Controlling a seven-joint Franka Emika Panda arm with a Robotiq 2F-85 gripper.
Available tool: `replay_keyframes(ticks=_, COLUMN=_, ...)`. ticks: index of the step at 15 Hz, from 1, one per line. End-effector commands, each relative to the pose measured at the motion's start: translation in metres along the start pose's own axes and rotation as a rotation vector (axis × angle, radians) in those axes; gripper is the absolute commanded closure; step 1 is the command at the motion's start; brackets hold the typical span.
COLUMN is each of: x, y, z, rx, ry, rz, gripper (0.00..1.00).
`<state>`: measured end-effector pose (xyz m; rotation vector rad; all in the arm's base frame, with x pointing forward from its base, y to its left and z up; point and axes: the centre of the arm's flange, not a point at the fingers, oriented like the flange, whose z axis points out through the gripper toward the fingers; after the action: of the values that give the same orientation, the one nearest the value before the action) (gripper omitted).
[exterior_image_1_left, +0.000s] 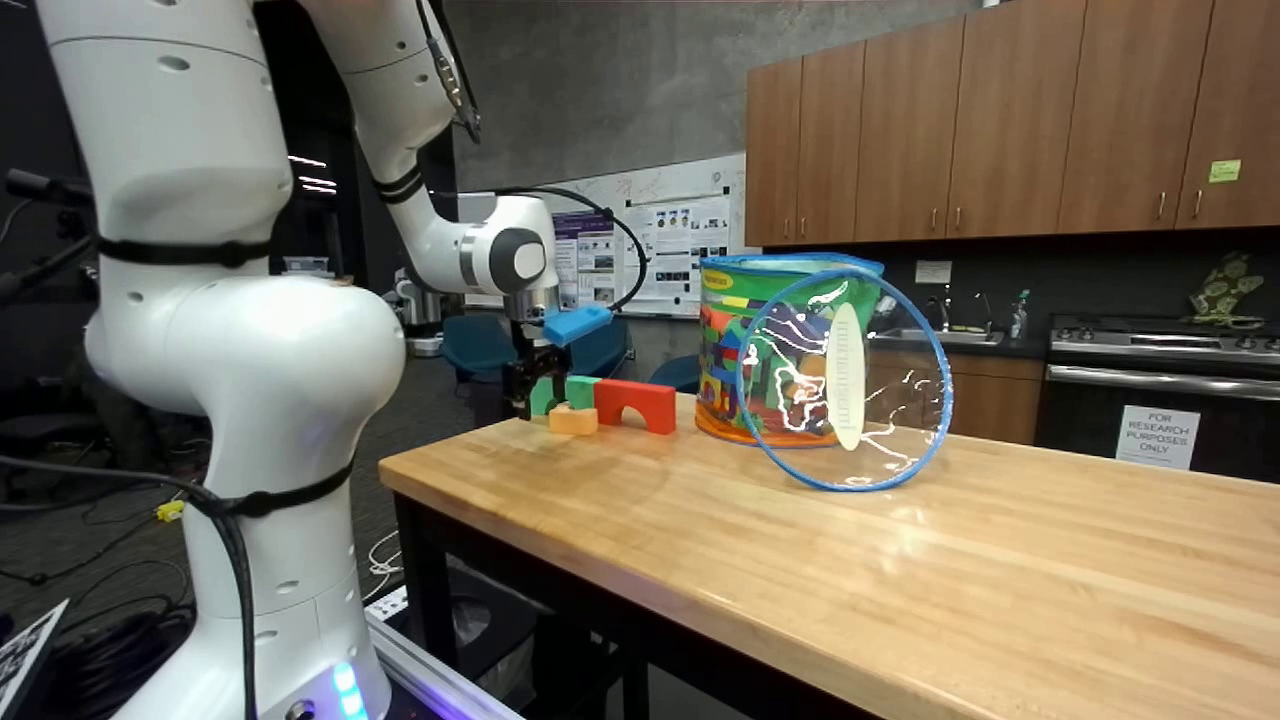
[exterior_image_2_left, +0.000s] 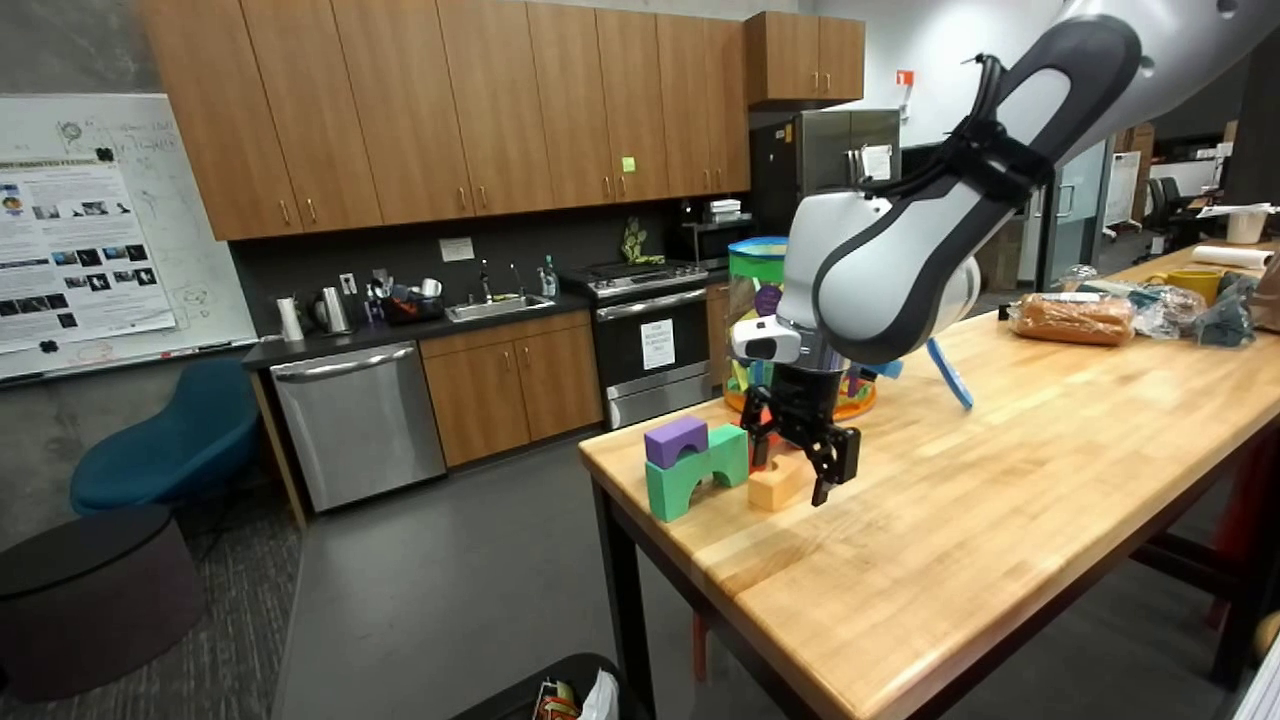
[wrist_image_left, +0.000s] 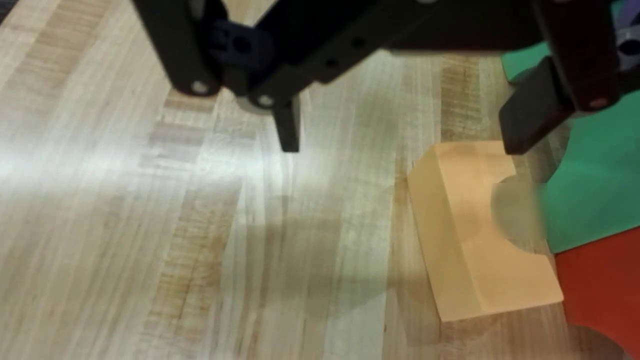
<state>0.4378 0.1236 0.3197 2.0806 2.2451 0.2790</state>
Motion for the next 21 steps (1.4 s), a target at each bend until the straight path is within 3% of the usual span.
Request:
replay_keyframes(ticks=1, x=-0.004, y=0.017, z=0.008, rx=-0.017, ry=-0.018, rz=-0.019, gripper=0.00)
replay_keyframes(ticks=9, x=-0.017, y=0.036, z=0.017, rx=-0.024, ry=-0.061, rz=-0.040, gripper=0.02)
replay_keyframes(ticks=10, x=-0.019, y=0.036, z=0.018, rx=-0.019, ry=-0.067, rz=-0.042, gripper=0.26)
replay_keyframes(ticks=13, x=-0.027, y=0.033, z=0.023, rx=0.001, ry=-0.080, rz=-0.045, gripper=0.35)
replay_keyframes(ticks=21, x=-0.050, y=0.017, z=0.009, rx=0.075, ry=-0.071, rz=0.017, gripper=0.98)
